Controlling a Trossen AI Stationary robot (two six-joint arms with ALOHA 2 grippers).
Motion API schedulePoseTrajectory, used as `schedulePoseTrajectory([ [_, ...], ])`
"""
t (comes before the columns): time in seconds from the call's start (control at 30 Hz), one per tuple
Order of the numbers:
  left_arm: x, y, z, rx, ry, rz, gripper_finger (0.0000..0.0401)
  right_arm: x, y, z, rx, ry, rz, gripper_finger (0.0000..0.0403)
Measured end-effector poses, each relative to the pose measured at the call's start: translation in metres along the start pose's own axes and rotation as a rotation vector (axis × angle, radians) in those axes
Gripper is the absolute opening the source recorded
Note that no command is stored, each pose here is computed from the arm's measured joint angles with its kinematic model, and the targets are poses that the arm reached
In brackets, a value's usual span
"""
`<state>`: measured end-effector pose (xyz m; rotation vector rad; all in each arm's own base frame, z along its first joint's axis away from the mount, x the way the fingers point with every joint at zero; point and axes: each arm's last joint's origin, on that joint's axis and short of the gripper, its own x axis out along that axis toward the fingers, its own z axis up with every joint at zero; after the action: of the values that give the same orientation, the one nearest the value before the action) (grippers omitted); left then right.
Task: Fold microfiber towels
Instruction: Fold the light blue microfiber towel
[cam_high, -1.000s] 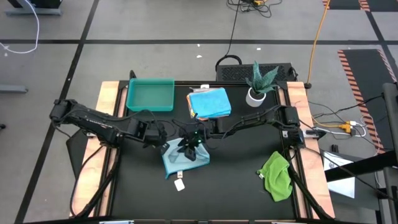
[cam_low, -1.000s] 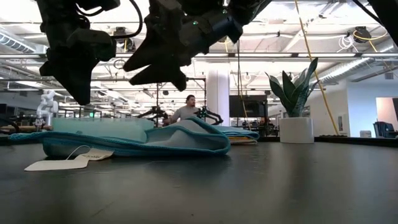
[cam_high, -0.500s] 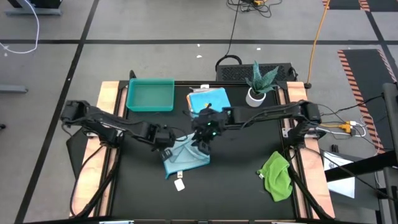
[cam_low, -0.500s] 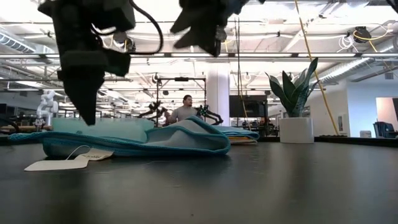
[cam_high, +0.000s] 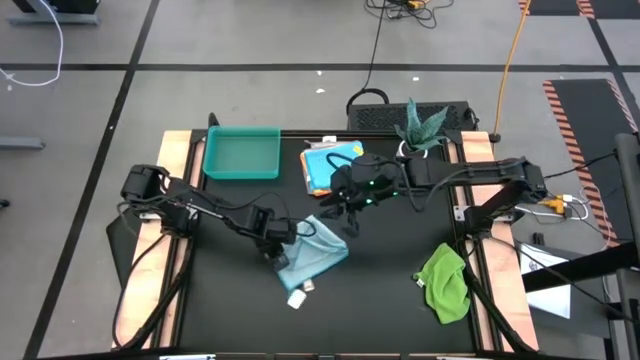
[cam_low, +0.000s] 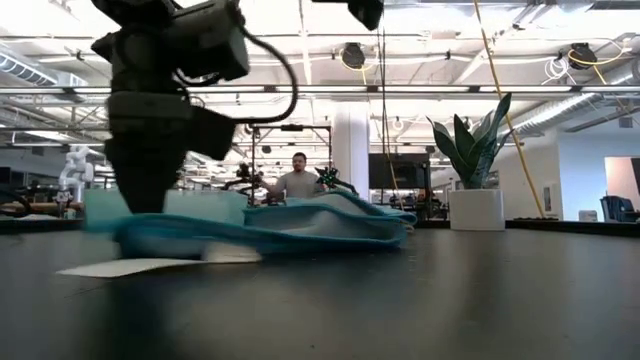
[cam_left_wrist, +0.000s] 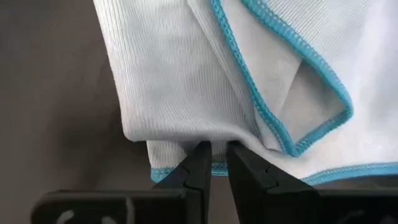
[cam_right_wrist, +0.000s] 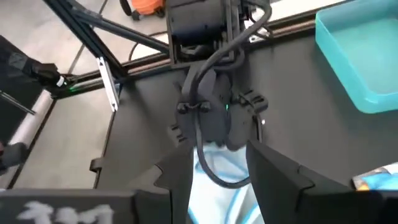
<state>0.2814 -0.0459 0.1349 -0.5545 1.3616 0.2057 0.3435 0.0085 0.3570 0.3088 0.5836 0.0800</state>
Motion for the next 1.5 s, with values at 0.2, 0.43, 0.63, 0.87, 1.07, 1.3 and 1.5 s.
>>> schedulePoseTrajectory([
  [0.2, -0.011, -0.027, 0.035, -0.033, -0.289, -0.175, 0.0055, -0.008, -0.003, -0.015, -0.015, 0.162, -0.045, 0.0139],
  [0.43, -0.014, -0.042, 0.047, -0.075, -0.355, -0.238, 0.0055, -0.015, -0.016, -0.048, -0.040, 0.459, -0.266, 0.0139],
  [0.63, -0.006, -0.043, 0.031, -0.147, -0.227, -0.158, 0.0055, 0.002, -0.028, -0.078, -0.038, 0.517, -0.302, 0.0139],
  [0.87, -0.010, -0.050, 0.025, -0.209, -0.269, -0.136, 0.0055, 0.036, -0.044, -0.114, 0.039, 0.378, -0.207, 0.0139],
  [1.07, -0.013, -0.046, 0.030, -0.255, -0.325, -0.114, 0.0055, 0.045, -0.058, -0.129, 0.149, 0.287, -0.147, 0.0139],
  [1.3, -0.014, -0.041, 0.035, -0.256, -0.340, -0.107, 0.0055, 0.051, -0.066, -0.136, 0.150, 0.268, -0.126, 0.0139],
  [1.5, -0.015, -0.037, 0.039, -0.257, -0.347, -0.101, 0.0055, 0.072, -0.071, -0.144, 0.143, 0.277, -0.095, 0.0139],
])
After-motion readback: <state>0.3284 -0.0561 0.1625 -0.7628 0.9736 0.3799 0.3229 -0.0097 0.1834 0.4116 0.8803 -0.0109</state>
